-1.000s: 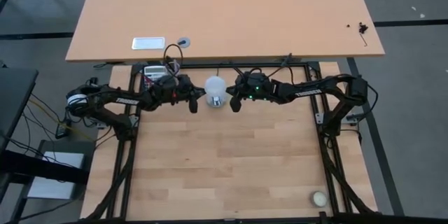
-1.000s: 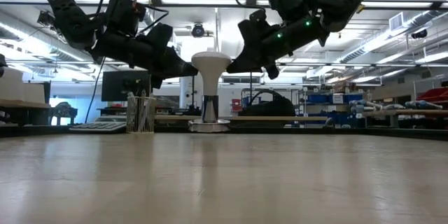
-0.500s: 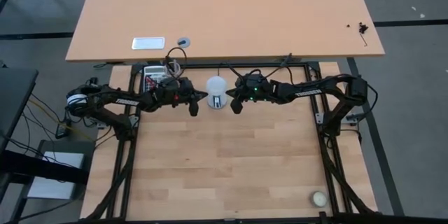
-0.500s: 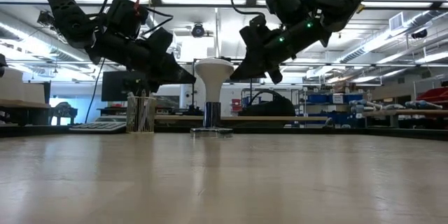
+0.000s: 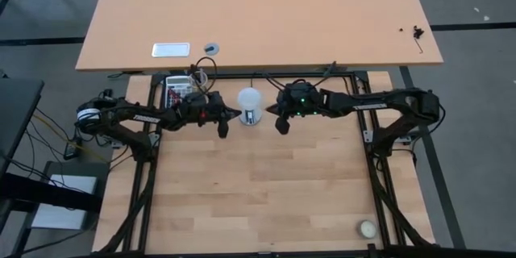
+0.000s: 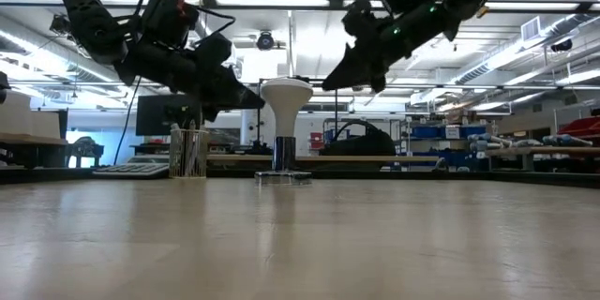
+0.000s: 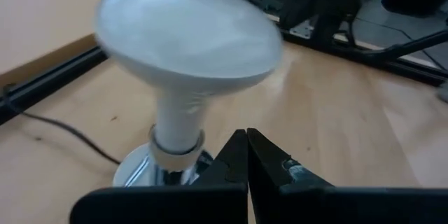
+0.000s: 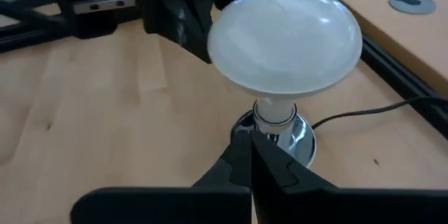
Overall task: Screw lightbulb
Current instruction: Remove the white lightbulb from the silver lamp
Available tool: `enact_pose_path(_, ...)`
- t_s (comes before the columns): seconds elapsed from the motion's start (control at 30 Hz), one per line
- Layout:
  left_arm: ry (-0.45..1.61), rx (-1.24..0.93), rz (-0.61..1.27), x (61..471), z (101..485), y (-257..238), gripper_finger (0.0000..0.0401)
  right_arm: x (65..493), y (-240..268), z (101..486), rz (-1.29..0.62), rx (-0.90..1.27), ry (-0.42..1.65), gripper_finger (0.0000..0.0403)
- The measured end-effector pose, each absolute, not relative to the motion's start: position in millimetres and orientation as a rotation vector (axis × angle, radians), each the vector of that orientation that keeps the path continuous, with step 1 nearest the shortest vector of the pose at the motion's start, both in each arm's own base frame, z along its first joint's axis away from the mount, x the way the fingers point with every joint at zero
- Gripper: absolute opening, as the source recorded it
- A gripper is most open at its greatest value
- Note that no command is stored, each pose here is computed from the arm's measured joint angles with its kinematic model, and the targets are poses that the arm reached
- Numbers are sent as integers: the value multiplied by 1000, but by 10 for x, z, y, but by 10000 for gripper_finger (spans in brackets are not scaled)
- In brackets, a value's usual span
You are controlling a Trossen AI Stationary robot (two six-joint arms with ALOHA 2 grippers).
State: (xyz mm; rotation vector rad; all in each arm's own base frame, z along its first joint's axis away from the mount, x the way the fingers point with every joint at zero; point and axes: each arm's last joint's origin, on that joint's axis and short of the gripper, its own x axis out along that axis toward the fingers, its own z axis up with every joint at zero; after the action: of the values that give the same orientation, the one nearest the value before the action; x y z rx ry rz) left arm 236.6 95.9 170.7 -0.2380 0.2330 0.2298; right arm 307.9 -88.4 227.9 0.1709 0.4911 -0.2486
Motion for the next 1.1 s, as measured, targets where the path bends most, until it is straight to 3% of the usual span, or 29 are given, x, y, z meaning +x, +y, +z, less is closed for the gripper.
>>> enact_pose_path(0.5,182,-198,159,2295,1964,757,0,2700,-557,2694,-147,54,530,5)
enact_pose_path(1.1,155,-140,118,2004,2301,525,0,2571,-453,2707,-138,7,551,4)
